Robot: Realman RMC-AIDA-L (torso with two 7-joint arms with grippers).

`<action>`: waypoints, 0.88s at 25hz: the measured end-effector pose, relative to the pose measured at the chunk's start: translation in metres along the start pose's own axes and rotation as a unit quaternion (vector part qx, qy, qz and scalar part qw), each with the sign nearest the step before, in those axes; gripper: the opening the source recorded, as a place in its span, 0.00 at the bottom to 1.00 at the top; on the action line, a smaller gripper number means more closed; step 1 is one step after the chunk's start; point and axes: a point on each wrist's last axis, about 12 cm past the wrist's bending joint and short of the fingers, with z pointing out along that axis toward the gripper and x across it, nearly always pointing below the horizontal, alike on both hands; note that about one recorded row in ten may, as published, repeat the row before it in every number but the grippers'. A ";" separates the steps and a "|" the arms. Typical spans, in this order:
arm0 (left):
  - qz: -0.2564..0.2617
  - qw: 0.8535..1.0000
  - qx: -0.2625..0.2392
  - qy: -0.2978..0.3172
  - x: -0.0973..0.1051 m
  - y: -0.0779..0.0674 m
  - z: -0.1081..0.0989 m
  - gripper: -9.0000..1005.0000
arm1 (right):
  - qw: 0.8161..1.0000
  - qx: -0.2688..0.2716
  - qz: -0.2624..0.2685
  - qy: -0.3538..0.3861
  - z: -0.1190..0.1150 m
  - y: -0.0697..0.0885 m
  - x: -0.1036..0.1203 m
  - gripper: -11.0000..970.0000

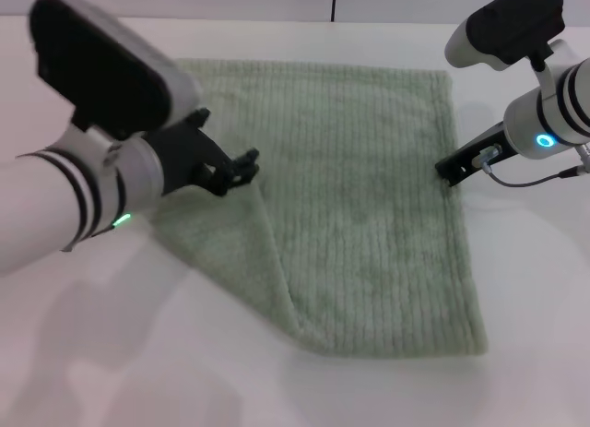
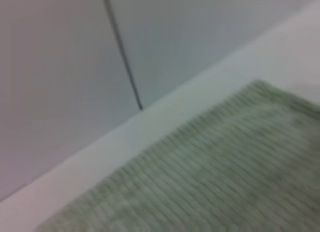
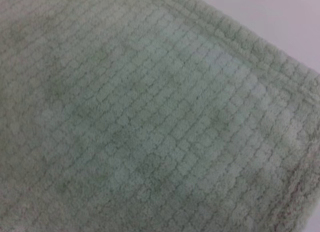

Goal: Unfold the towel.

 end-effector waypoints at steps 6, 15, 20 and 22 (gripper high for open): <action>0.030 0.999 0.033 0.030 -0.012 -0.007 0.004 0.75 | 1.000 0.000 0.004 -0.002 -0.001 -0.001 0.001 0.01; 0.025 0.995 0.071 0.065 -0.019 -0.020 0.031 0.75 | 1.000 0.001 0.003 -0.003 -0.001 -0.001 0.001 0.01; 0.030 0.994 0.074 0.069 -0.021 -0.021 0.035 0.75 | 1.000 0.001 0.003 -0.004 -0.001 -0.001 0.000 0.01; 0.033 0.994 0.074 0.074 -0.020 -0.020 0.037 0.75 | 1.000 0.001 0.004 -0.004 -0.001 -0.001 0.000 0.01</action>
